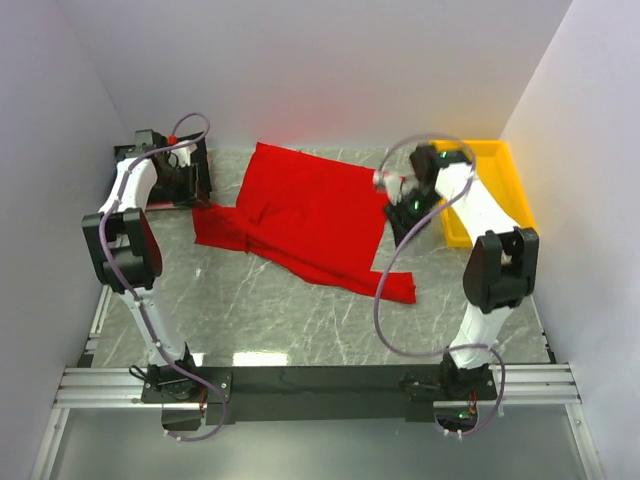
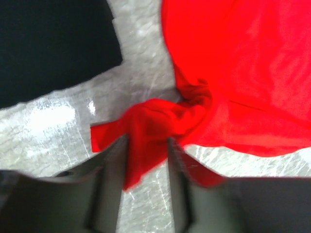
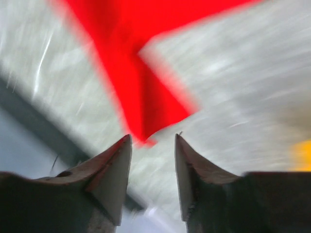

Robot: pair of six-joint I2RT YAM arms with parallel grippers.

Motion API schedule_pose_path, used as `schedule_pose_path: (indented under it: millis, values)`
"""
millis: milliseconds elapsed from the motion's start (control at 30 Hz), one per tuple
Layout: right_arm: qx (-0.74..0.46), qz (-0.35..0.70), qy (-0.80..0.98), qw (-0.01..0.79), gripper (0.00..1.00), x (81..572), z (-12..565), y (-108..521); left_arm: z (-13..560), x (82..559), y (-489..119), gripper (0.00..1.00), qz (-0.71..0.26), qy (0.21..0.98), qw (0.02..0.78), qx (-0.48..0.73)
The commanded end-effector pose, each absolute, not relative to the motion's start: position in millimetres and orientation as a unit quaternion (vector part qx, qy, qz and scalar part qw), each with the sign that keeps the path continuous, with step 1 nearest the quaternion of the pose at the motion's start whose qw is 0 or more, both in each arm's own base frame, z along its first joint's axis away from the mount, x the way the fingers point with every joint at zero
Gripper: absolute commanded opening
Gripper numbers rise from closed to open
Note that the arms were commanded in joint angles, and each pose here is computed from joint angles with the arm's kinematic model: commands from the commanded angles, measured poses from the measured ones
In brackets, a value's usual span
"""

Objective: Fold and stack the t-shirts
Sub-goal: Flatten the tshirt out

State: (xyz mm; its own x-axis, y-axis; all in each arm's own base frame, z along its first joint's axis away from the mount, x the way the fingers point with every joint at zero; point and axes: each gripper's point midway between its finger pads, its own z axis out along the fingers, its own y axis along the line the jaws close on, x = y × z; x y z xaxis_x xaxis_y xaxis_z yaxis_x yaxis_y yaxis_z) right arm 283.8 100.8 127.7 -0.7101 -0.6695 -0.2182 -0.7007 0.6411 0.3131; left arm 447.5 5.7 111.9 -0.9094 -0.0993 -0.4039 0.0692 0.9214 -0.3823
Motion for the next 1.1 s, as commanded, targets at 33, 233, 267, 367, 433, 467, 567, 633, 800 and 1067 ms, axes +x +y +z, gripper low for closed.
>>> schedule_pose_path:
  millis: [33,233,267,367,433,467,567,633,800,1067]
  values:
    - [-0.342,0.144,0.913,0.171,0.45,389.9,155.4,104.9,179.7,444.8,-7.2,0.52,-0.211,0.922,0.321,0.043]
    - [-0.352,0.140,0.907,0.184,0.36,442.7,119.1,154.8,169.5,418.7,-27.8,0.58,-0.211,0.926,0.306,0.065]
    - [-0.353,0.142,0.907,0.180,0.35,444.5,112.0,159.5,164.8,413.8,-30.3,0.58,-0.211,0.928,0.299,0.065]
    - [-0.350,0.143,0.909,0.175,0.35,452.1,87.6,169.7,154.7,396.5,-39.1,0.57,-0.207,0.933,0.287,0.071]
    - [-0.330,0.131,0.921,0.163,0.34,458.1,66.5,169.9,147.2,384.9,-45.0,0.57,-0.214,0.934,0.275,0.076]
    - [-0.329,0.131,0.920,0.166,0.34,459.8,68.2,169.7,144.9,381.8,-47.7,0.57,-0.216,0.935,0.269,0.080]
    - [-0.298,0.081,0.940,0.146,0.32,468.3,48.0,152.0,136.5,366.4,-67.3,0.55,-0.223,0.936,0.248,0.115]
    - [-0.273,0.039,0.952,0.128,0.29,473.0,34.6,133.7,127.6,355.4,-85.7,0.52,-0.224,0.936,0.234,0.141]
    - [-0.191,-0.002,0.975,0.111,0.28,485.2,27.9,76.1,108.1,353.3,-102.6,0.41,-0.211,0.942,0.216,0.147]
    - [-0.212,-0.007,0.974,0.083,0.24,448.1,31.8,61.3,59.5,358.9,-89.6,0.32,-0.156,0.969,0.173,0.079]
